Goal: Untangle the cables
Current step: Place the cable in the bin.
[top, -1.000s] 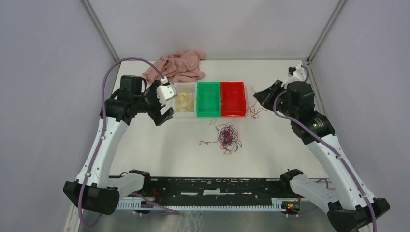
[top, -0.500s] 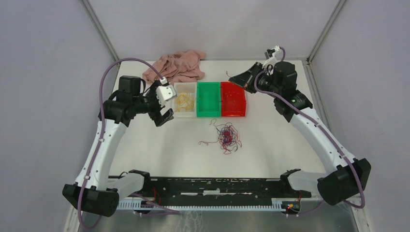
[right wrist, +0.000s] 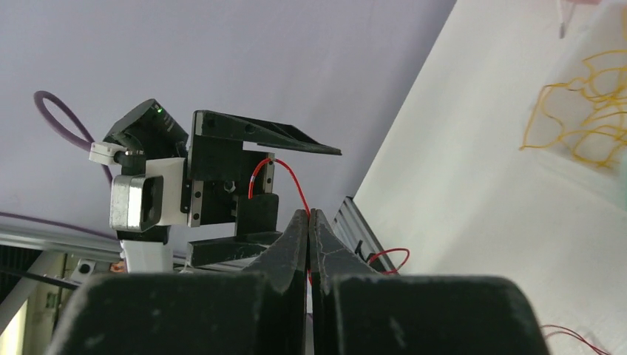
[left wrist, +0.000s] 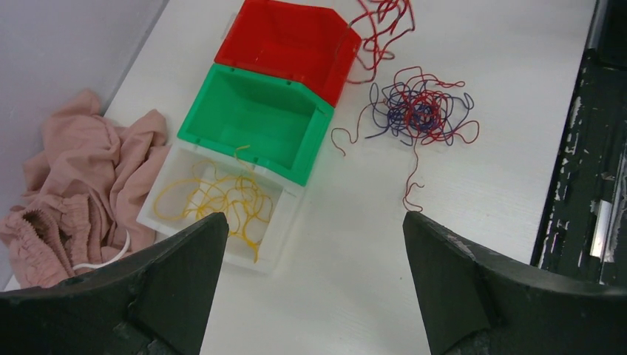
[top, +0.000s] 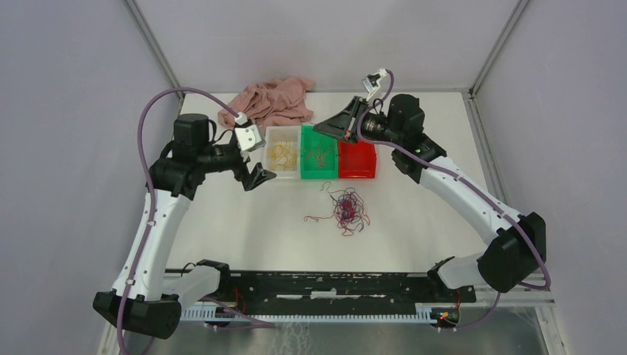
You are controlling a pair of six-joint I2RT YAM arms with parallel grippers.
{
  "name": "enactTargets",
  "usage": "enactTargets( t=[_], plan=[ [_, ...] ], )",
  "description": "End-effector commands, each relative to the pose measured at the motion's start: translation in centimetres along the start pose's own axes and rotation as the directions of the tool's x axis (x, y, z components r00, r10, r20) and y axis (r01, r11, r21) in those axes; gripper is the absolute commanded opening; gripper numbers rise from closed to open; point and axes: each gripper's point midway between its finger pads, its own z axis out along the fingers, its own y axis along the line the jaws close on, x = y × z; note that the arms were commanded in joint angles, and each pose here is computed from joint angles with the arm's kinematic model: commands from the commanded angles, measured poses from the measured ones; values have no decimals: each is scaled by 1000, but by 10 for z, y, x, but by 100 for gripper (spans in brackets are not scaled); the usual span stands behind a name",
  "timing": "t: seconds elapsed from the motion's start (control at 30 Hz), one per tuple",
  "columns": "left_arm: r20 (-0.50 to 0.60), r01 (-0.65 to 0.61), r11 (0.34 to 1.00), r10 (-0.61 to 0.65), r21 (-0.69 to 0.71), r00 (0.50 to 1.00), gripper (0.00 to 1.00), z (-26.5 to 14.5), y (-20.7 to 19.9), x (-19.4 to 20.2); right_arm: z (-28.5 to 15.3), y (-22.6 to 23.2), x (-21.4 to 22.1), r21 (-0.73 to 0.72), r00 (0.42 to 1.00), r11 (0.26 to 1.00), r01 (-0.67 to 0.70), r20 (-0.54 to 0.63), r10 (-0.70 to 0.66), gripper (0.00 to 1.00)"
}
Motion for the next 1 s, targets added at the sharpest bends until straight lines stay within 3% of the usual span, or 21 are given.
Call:
enactTargets(
  t=[0.0, 0.3, 0.4, 0.57, 0.7, 0.8, 0.9, 0.97],
  plan=[
    [151, -42, 996, 30, 74, 988, 95, 0, -18, -30, 14, 55, 5, -184, 998, 982, 45, -28, -51, 0],
    [173, -135, 986, 117, 96, 978, 95, 7, -30, -30, 43, 76, 40, -256, 993, 967, 7, -115, -37, 0],
    [162, -148, 985, 132, 91, 978, 90, 9, -30, -25, 46, 77, 45, -257, 991, 966, 2, -125, -36, 0],
    [154, -146, 986, 133, 78, 979, 70, 10, -29, -21, 47, 74, 49, -247, 990, 969, -4, -135, -30, 0],
    [147, -140, 987, 129, 74, 981, 37, 10, -30, -19, 46, 67, 48, -217, 992, 976, 6, -123, -34, 0],
    [112, -127, 991, 122, 40, 986, 34, 9, -26, -10, 45, 44, 39, -122, 993, 992, 42, -100, -55, 0],
    [63, -127, 992, 127, 1, 990, 22, 7, -23, 4, 43, 15, 18, -49, 998, 998, 27, -56, -30, 0],
    [25, -128, 991, 129, -32, 991, 20, 6, -18, 12, 41, -11, 1, 15, 1000, 1000, 9, -28, -8, 0]
  ],
)
